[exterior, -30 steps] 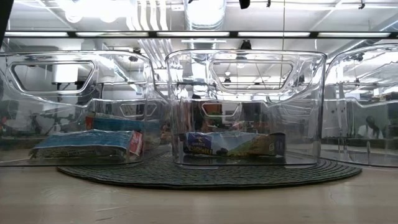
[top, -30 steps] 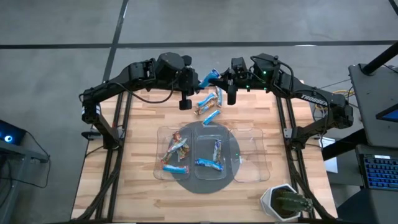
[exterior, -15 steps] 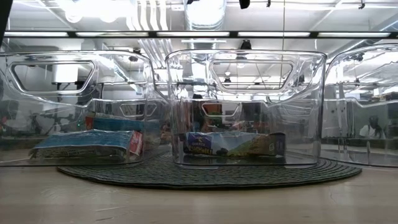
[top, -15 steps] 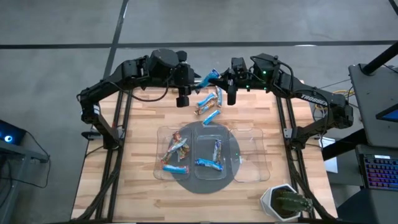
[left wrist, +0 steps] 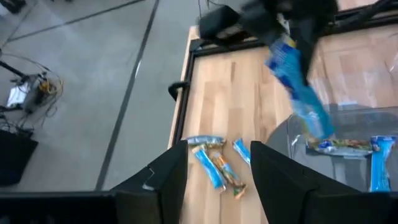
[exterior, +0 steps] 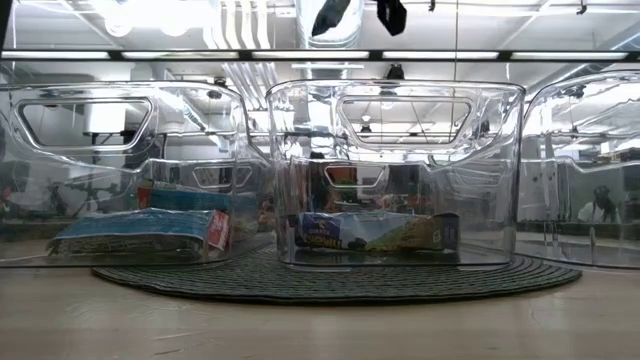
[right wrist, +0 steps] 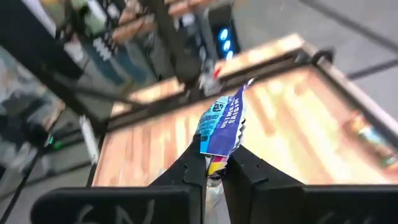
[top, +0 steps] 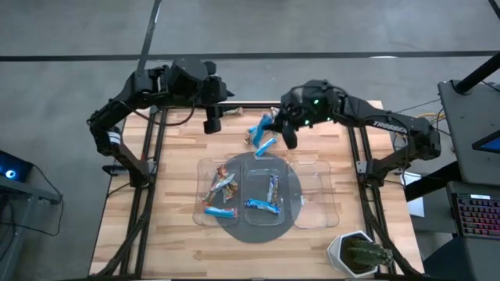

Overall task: Pick and place Granola Bars by type
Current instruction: Put the blue granola bar into the middle transparent bin, then put the yellow granola bar into the right transparent bin

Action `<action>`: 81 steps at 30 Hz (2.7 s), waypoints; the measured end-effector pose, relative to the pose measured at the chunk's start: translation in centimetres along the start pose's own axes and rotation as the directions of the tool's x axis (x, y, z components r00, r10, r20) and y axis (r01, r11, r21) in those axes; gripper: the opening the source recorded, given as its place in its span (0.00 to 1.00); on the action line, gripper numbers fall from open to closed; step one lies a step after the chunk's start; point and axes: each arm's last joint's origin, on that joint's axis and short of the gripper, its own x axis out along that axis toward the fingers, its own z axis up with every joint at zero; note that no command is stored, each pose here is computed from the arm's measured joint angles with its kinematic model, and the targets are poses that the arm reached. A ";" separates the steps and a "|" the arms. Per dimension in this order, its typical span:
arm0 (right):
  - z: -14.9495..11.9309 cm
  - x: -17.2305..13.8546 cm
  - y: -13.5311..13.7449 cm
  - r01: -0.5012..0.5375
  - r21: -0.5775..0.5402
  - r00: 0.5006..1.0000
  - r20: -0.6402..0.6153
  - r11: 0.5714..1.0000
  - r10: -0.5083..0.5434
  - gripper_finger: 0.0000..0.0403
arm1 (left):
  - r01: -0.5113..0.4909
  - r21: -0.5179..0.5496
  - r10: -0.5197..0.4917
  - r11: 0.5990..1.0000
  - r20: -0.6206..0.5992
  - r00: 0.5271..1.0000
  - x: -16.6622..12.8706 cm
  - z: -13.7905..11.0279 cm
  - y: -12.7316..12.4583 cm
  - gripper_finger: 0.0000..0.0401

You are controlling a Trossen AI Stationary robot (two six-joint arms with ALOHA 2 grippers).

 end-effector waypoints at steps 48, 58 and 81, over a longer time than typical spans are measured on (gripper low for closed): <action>-7.8 8.4 2.2 -0.013 0.110 0.875 -0.479 0.994 0.064 0.25 | 0.023 -0.075 -0.029 0.997 -0.081 0.996 0.3 -0.9 -0.3 0.39; -7.7 8.4 2.4 -0.014 0.118 0.879 -0.472 0.993 0.069 0.39 | 0.024 -0.077 -0.031 0.997 -0.088 0.996 0.3 -0.9 -0.4 0.39; -1.9 -0.5 5.3 0.000 -0.155 1.000 -0.020 0.988 -0.003 0.25 | 0.149 -0.123 -0.153 0.981 -0.023 0.988 -0.8 -0.9 -0.6 0.26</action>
